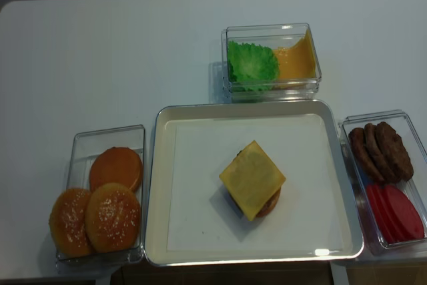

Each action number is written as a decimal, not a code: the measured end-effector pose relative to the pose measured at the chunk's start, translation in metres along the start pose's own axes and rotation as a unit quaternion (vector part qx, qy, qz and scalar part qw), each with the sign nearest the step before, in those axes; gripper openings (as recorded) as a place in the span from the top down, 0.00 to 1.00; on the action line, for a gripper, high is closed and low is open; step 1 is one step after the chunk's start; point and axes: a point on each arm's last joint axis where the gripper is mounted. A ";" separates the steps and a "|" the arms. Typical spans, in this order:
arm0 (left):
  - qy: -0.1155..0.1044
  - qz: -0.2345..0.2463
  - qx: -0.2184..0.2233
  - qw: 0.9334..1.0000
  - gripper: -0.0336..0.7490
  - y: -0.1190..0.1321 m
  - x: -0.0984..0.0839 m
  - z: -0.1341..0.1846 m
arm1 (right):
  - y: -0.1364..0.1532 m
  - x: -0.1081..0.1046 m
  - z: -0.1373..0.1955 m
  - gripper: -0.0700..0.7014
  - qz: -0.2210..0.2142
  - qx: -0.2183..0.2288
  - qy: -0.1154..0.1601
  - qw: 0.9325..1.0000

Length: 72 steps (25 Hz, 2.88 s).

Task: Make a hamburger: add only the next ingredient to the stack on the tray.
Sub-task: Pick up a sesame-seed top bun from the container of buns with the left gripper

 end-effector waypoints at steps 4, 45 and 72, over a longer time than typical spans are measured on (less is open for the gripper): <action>0.000 0.000 0.000 1.000 0.42 0.000 0.000 0.000 | 0.000 0.000 0.000 0.53 0.000 0.000 0.000 1.000; 0.014 0.022 -0.008 1.000 0.42 -0.001 -0.003 -0.012 | 0.000 0.000 0.000 0.82 -0.002 0.000 0.001 1.000; -0.111 0.048 0.192 0.974 0.41 0.126 -0.002 -0.089 | 0.000 0.000 0.000 0.87 -0.002 0.000 0.001 1.000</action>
Point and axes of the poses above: a point on each arm's last joint axis where the gripper is mounted, y pointing out along that axis toward the gripper, x along the wrist's bending axis when the last joint is at zero, z = x × y, and after that the axes turned 8 degrees about y, right-handed
